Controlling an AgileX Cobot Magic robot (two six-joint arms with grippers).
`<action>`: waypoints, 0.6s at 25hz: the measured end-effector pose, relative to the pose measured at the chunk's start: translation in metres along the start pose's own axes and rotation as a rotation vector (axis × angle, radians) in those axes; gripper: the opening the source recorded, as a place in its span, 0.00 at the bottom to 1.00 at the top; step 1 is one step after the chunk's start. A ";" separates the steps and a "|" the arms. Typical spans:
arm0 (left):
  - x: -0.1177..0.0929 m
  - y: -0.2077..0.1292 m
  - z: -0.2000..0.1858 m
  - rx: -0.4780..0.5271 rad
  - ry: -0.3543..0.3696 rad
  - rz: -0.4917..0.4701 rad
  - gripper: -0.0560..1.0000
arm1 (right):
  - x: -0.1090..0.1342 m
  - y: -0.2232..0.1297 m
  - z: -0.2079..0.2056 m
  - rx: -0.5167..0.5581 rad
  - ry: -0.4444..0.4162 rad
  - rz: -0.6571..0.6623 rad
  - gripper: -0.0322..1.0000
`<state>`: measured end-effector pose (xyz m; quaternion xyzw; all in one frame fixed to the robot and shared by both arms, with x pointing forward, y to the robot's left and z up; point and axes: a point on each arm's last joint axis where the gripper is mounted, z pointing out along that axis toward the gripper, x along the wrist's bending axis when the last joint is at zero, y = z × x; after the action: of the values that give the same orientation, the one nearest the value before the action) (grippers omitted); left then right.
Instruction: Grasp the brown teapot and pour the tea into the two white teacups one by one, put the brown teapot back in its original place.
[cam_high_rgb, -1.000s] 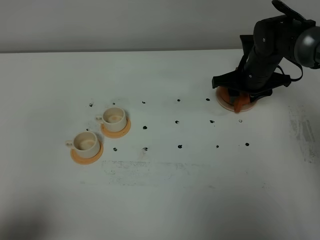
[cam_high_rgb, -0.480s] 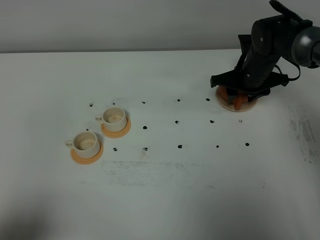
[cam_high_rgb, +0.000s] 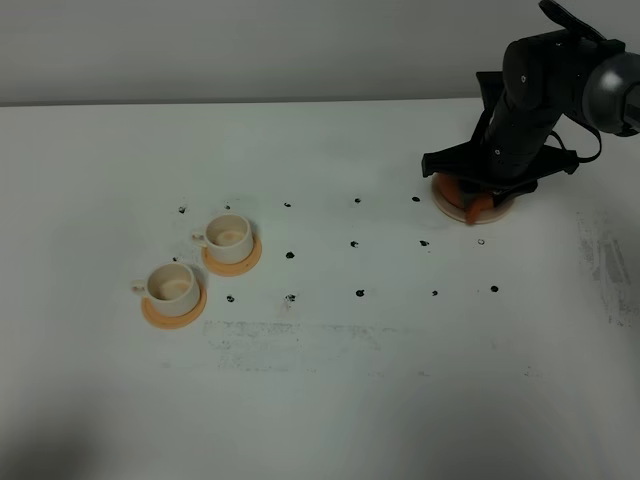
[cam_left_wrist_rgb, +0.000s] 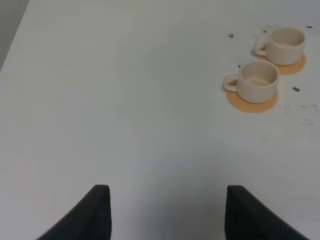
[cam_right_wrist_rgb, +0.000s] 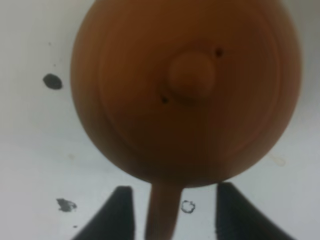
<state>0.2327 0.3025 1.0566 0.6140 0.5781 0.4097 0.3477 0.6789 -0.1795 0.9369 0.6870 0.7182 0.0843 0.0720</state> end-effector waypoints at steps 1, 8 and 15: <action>0.000 0.000 0.000 0.000 0.000 0.000 0.53 | 0.000 0.000 0.000 0.002 -0.001 -0.011 0.28; 0.000 0.000 0.000 0.000 0.000 0.000 0.53 | 0.001 0.000 0.000 0.002 0.008 -0.118 0.12; 0.000 0.000 0.000 0.000 0.000 0.000 0.53 | 0.001 0.000 0.000 0.002 0.011 -0.164 0.12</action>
<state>0.2327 0.3025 1.0566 0.6140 0.5781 0.4097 0.3477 0.6787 -0.1786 0.9371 0.6255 0.7724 0.0810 0.0741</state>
